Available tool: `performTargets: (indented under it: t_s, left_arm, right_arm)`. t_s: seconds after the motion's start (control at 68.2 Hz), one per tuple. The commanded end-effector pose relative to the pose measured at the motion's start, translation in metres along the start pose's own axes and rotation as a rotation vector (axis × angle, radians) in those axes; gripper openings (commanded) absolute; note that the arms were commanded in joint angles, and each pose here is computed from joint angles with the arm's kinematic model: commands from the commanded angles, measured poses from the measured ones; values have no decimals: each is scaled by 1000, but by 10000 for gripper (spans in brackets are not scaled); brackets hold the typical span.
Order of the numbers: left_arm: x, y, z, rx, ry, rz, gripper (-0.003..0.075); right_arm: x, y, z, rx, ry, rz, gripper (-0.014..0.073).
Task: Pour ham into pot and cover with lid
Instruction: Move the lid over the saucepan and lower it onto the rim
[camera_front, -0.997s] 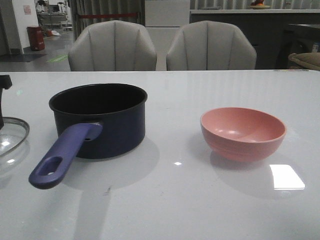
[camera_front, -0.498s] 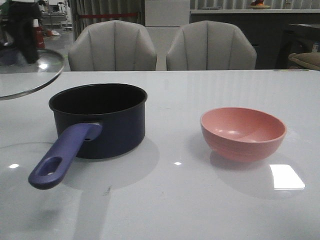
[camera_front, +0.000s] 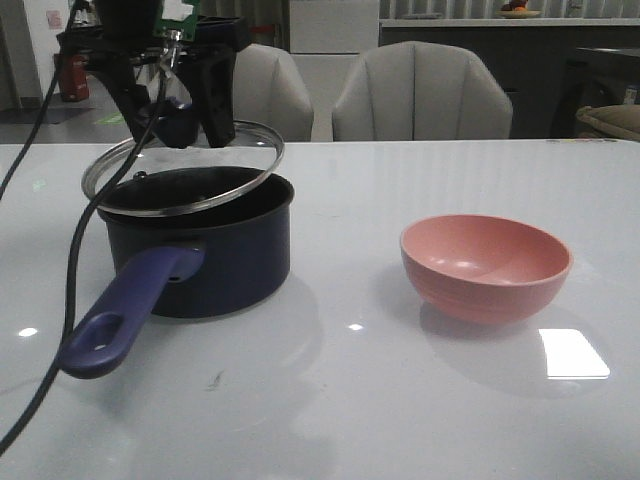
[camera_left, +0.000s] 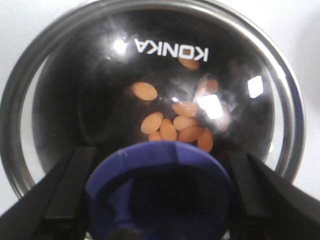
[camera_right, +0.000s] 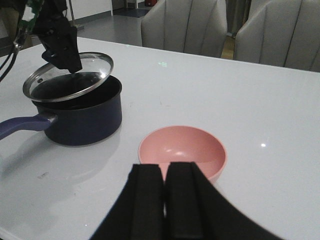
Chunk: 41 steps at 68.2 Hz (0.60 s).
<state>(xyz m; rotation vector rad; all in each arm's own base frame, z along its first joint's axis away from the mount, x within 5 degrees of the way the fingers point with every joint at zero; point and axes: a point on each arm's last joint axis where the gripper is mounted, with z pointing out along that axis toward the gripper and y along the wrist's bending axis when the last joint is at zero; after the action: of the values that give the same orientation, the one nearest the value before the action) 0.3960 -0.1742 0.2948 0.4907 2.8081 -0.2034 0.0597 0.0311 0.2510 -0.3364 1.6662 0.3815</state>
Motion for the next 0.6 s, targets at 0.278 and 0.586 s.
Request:
performTargets:
  t_s: [0.278, 0.586]
  left_arm:
    - [-6, -7, -33, 15, -83, 15, 206]
    - [-7, -5, -29, 3, -75, 20, 208]
  right_arm:
    - [-15, -1, -1, 17, -86, -1, 162]
    - [-15, -1, -1, 17, -86, -1, 162]
